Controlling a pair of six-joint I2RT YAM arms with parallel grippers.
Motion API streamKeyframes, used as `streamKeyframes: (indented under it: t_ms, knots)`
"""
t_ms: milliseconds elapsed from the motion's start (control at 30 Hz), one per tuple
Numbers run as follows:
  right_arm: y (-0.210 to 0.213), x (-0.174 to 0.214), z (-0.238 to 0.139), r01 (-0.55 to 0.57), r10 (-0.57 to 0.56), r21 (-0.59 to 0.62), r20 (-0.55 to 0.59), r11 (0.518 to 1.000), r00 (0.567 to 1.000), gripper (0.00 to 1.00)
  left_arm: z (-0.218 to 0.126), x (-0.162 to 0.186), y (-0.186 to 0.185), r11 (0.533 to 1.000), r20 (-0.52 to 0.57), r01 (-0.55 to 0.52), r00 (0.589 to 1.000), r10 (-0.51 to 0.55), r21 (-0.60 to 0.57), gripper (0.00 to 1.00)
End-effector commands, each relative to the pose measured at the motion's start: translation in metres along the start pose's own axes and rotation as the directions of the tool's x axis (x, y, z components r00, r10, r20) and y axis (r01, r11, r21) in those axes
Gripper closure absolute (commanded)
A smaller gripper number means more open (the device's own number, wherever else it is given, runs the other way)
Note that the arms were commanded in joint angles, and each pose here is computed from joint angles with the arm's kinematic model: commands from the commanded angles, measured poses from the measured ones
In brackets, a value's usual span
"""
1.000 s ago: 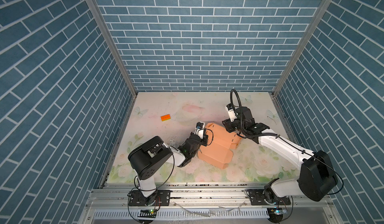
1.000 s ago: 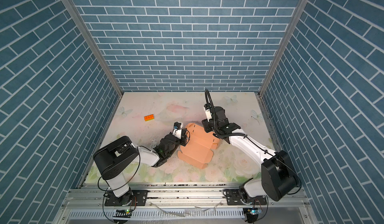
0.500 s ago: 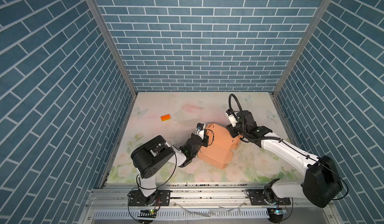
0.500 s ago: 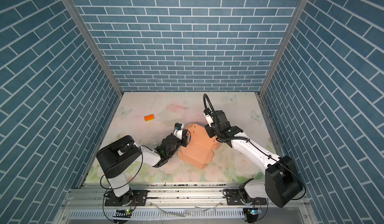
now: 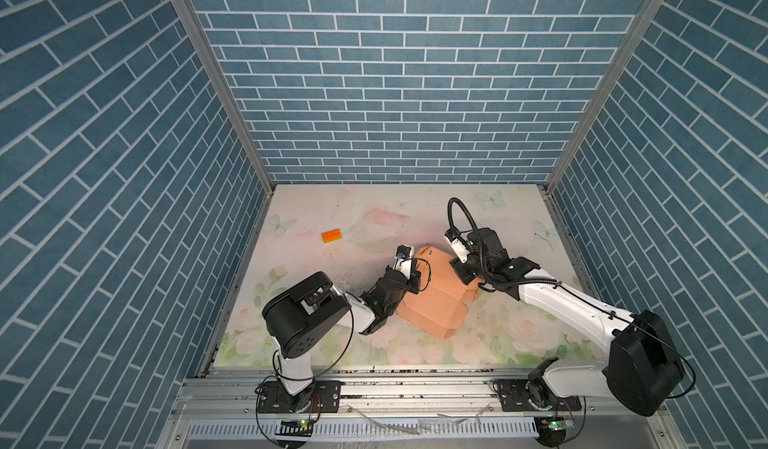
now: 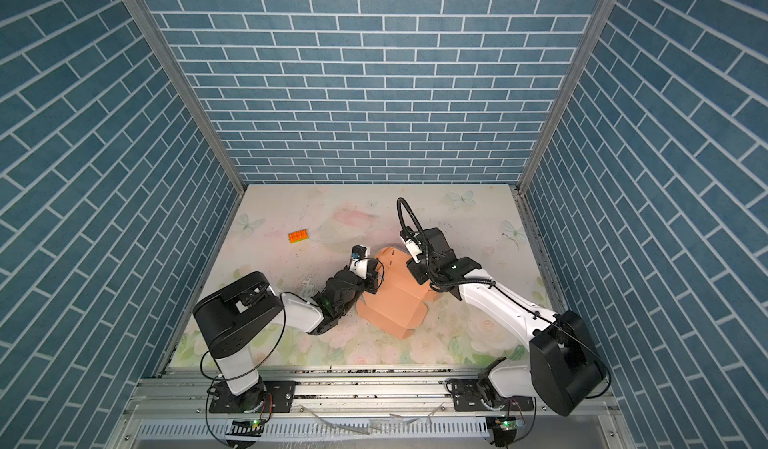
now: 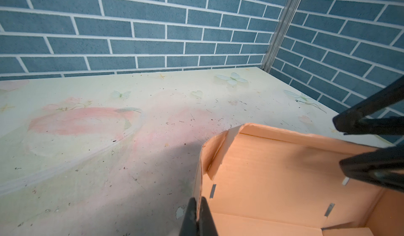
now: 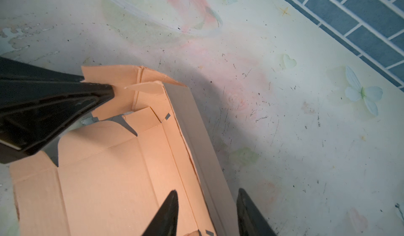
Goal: Fold the paper box
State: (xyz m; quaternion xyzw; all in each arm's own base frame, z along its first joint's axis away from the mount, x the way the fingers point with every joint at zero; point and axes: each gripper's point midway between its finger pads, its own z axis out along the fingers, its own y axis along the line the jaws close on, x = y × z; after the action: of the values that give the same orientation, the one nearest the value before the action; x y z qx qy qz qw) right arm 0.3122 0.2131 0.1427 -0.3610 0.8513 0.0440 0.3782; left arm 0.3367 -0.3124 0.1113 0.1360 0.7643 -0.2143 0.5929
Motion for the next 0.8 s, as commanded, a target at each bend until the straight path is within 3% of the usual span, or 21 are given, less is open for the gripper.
streamKeyframes:
  t_ms: [0, 467, 767]
  knots:
    - [-0.008, 0.016, 0.004, 0.075, -0.071, 0.06, -0.068, 0.995, 0.995, 0.56, 0.003, -0.001, -0.006, 1.0, 0.0, 0.003, 1.0, -0.003, 0.006, 1.0]
    - [-0.021, 0.034, 0.003, 0.153, -0.121, 0.198, -0.163, 0.968, 0.979, 0.66, 0.004, -0.002, -0.008, 1.0, -0.008, -0.011, 1.0, 0.011, 0.011, 1.0]
    - [-0.008, 0.036, 0.002, 0.193, -0.161, 0.205, -0.165, 0.96, 0.973, 0.81, 0.005, 0.003, -0.011, 0.999, -0.015, -0.005, 1.0, 0.006, 0.033, 0.99]
